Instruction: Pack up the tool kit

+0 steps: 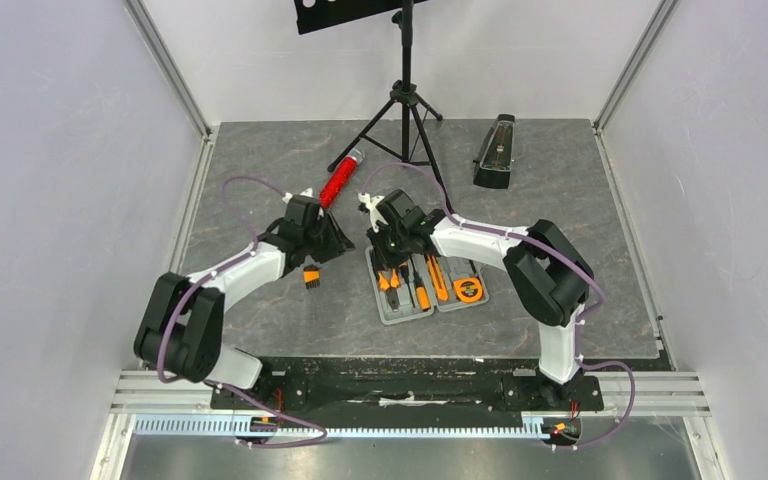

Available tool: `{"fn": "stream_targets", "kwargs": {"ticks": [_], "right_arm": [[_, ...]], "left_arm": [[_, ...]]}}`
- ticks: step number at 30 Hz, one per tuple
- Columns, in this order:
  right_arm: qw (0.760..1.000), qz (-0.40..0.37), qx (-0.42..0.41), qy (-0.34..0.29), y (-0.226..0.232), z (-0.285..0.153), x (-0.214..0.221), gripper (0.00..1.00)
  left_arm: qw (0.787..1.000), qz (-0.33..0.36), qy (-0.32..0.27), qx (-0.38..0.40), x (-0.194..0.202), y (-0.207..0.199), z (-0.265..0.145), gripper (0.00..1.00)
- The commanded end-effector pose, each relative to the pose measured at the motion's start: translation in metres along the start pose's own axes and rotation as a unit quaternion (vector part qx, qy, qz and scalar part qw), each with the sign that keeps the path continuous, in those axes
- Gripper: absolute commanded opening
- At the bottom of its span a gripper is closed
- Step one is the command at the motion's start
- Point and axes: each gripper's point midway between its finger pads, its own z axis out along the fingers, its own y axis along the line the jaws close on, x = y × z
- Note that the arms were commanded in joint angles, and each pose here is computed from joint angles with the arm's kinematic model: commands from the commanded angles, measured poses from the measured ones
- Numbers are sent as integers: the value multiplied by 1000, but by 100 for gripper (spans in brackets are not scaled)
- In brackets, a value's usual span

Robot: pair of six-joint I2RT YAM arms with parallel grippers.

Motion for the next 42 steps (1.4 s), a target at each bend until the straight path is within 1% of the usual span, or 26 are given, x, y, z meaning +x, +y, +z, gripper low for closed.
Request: {"fn": "stream_targets", "kwargs": {"ticks": [1, 4, 8, 11, 12, 14, 17, 21, 24, 29, 31, 33, 37, 42], "right_arm": [[996, -6, 54, 75, -27, 17, 52, 0], [993, -4, 68, 94, -34, 18, 65, 0], [989, -7, 86, 123, -44, 23, 82, 0], [989, -11, 71, 129, -43, 25, 87, 0], [991, -17, 60, 118, -38, 25, 81, 1], [996, -31, 37, 75, -26, 16, 55, 4], [998, -60, 12, 12, -8, -5, 7, 15], [994, -85, 1, -69, 6, -41, -39, 26], [989, -81, 2, -125, 5, -70, -59, 35], [977, -53, 34, -204, -21, -113, -68, 44], [972, -33, 50, -225, -38, -126, -65, 47], [968, -15, 67, -241, -55, -137, -60, 48], [963, 17, 89, -252, -84, -149, -44, 51], [962, 41, 93, -252, -100, -154, -28, 52]], "left_arm": [[997, 35, -45, -44, -23, 20, -30, 41], [996, 39, -48, -66, -22, 35, -42, 41], [994, 30, -51, -97, -20, 57, -47, 42], [992, 29, -46, -118, -16, 70, -48, 43], [991, 33, -45, -125, -15, 74, -48, 43], [988, 42, -42, -144, -15, 82, -49, 45], [984, 57, -37, -165, -15, 89, -50, 51], [980, 79, -27, -183, -17, 93, -54, 61], [975, 97, -19, -200, -18, 99, -57, 62], [970, 108, 7, -219, -10, 109, -51, 62], [969, 110, 14, -222, -10, 110, -48, 62], [970, 109, 24, -217, -7, 109, -43, 62], [972, 102, 32, -211, -6, 106, -33, 62], [968, 106, 41, -222, -7, 111, -26, 61]]}}
